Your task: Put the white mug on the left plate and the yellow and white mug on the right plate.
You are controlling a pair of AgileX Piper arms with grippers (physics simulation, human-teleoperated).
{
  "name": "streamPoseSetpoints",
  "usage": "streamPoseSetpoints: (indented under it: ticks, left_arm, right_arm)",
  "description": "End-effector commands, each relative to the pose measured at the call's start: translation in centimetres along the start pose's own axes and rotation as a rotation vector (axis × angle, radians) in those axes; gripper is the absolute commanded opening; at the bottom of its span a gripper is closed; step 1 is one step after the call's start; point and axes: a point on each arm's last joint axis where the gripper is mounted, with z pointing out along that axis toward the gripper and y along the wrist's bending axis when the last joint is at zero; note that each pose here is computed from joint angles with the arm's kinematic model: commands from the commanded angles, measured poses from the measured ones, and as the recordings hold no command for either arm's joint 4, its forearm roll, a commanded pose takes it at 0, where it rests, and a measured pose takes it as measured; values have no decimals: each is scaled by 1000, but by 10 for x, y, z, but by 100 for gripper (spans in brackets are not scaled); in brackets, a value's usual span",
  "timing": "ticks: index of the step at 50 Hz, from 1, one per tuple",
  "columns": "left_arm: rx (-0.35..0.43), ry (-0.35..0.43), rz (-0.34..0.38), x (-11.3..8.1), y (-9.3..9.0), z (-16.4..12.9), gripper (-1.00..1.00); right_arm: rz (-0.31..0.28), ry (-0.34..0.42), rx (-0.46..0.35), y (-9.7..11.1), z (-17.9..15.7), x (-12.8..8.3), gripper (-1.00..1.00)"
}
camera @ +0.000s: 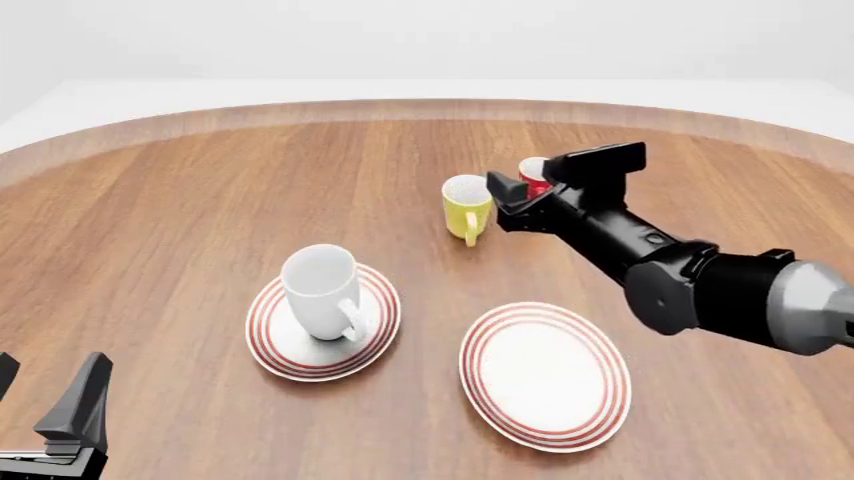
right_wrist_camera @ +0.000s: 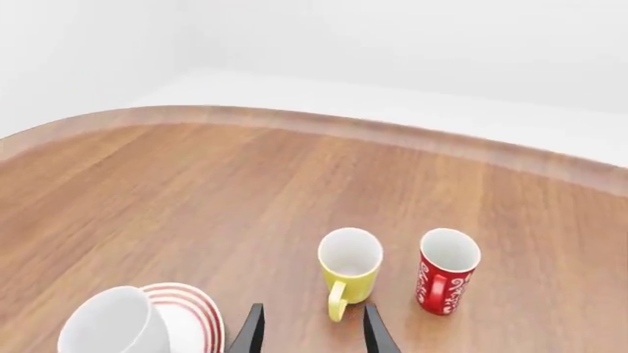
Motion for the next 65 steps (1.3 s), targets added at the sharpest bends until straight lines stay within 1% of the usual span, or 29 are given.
streamPoseSetpoints:
  ticks: [1, 20, 32, 52, 65]
  left_arm:
    - [0, 0, 0, 0, 0, 0, 100]
    - [0, 0, 0, 0, 0, 0, 100]
    - [0, 0, 0, 0, 0, 0, 100]
    - [0, 0, 0, 0, 0, 0, 100]
    - [0, 0, 0, 0, 0, 0, 100]
  right_arm:
    - [-1, 19, 15, -5, 17, 6, 100]
    - [-3, 43, 31, -12, 41, 13, 100]
    - [-20, 56, 36, -14, 54, 18, 100]
    - [-53, 80, 25, -11, 73, 27, 100]
    - [-56, 95, 21, -10, 82, 35, 100]
